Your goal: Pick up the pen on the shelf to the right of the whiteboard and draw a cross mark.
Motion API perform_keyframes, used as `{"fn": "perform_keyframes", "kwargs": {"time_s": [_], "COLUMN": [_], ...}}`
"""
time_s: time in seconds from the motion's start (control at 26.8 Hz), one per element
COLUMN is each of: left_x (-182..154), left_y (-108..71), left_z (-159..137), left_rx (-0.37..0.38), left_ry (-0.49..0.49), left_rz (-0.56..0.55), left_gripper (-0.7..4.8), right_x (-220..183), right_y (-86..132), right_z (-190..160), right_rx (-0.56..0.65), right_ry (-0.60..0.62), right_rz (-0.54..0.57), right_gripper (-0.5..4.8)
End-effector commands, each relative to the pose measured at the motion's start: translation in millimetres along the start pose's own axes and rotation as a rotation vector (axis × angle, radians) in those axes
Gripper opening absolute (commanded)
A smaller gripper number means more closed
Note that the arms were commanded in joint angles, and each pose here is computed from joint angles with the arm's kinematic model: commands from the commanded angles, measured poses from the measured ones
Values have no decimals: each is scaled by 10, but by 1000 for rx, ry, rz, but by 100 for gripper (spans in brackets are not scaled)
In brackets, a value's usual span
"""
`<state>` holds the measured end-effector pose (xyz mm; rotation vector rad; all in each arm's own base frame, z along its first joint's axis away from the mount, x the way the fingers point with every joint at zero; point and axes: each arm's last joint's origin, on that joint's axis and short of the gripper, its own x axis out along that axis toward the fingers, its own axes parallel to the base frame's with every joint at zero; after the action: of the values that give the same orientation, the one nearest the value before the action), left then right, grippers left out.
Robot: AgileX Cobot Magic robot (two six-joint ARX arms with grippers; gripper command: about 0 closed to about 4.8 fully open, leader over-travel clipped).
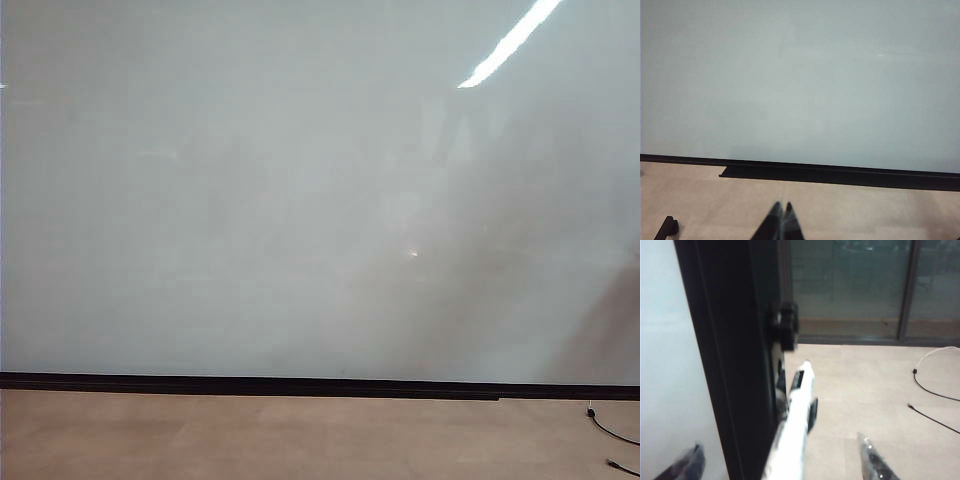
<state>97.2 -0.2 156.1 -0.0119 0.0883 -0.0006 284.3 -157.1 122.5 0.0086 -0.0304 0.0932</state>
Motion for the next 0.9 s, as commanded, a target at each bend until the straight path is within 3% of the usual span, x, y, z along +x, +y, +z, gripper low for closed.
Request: {"fn": "perform_keyframes", "kwargs": {"time_s": [0.04,0.78,0.9], "left_x": [-2,-2,-2], "left_y": [-2,-2,-2], "left_z": [16,16,16], "left_rx": [4,4,4], "left_ry": [-11,-11,-11], "left_rz": [-5,-4,-4], "left_gripper": [-4,-5,-4], "right_x": [45,101,101], "right_y": [1,5,2], "right_z": [63,48,48], "right_rx": [-3,49,49], "right_ry": [-30,-34,-35], "right_rz": [8,-27,-38], "right_gripper": [395,354,320]}}
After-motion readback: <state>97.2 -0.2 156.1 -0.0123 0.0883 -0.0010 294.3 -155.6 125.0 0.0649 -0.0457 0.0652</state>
